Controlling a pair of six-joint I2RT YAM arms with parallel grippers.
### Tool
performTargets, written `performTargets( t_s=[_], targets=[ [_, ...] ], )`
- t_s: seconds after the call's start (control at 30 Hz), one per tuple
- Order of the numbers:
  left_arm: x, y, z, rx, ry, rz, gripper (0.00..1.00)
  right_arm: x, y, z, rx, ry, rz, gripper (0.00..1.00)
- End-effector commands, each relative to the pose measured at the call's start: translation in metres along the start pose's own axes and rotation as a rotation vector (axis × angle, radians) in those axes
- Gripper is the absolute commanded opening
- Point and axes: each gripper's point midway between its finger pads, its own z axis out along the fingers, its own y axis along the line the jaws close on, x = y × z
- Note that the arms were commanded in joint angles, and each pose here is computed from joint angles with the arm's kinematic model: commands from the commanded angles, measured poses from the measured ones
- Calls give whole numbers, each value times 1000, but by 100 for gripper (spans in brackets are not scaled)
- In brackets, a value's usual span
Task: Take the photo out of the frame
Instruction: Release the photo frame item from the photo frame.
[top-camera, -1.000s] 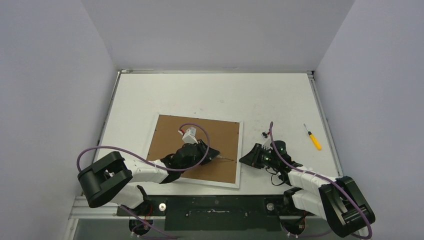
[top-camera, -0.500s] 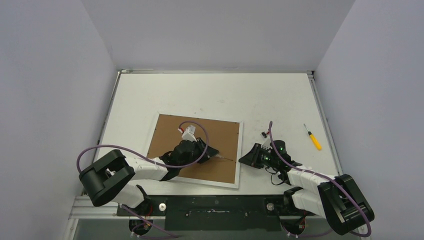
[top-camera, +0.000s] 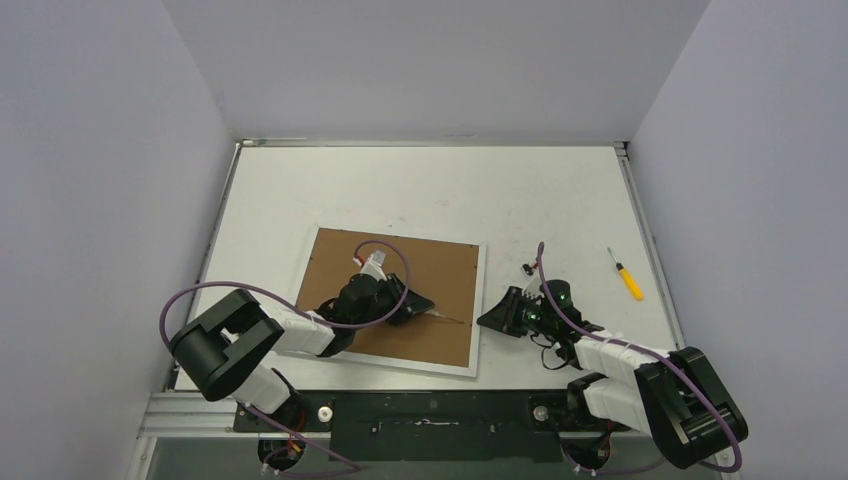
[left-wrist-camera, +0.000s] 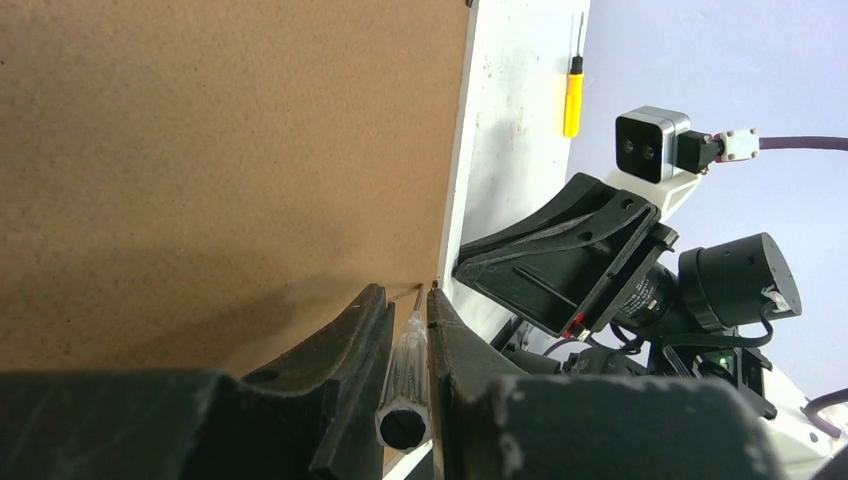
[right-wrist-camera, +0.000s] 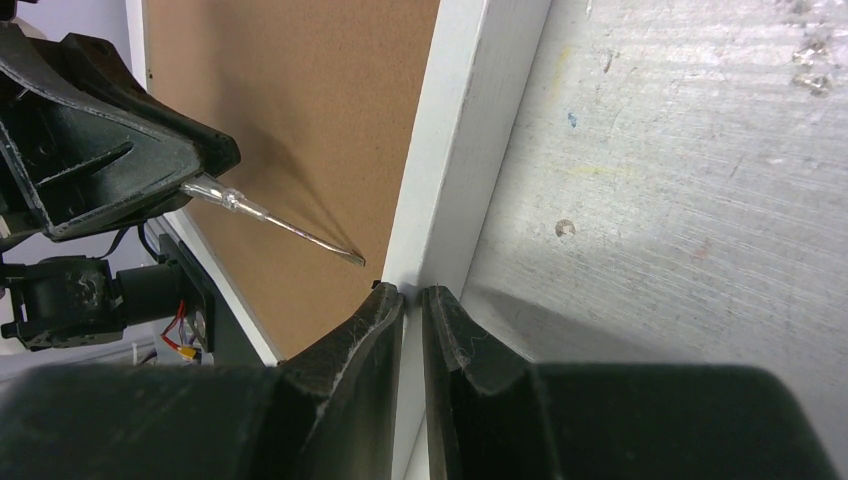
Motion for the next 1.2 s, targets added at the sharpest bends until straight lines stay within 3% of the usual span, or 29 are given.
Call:
performTargets(
  t_s=[0.0,0.5,0.77,1.17],
  targets=[
    [-1,-7,-1,50,31,4,0,-5,10,3,-35,5,-43,15],
    [4,-6,7,111,54,-90,0,-4,11,3,-41,13,-42,14],
    [-1,3,6,34,7,-35,0,-4,12,3,-46,14,-45,14],
    [4,-1,11,37,29,-34,0,-4,13,4,-49,19,-46,14]
  ],
)
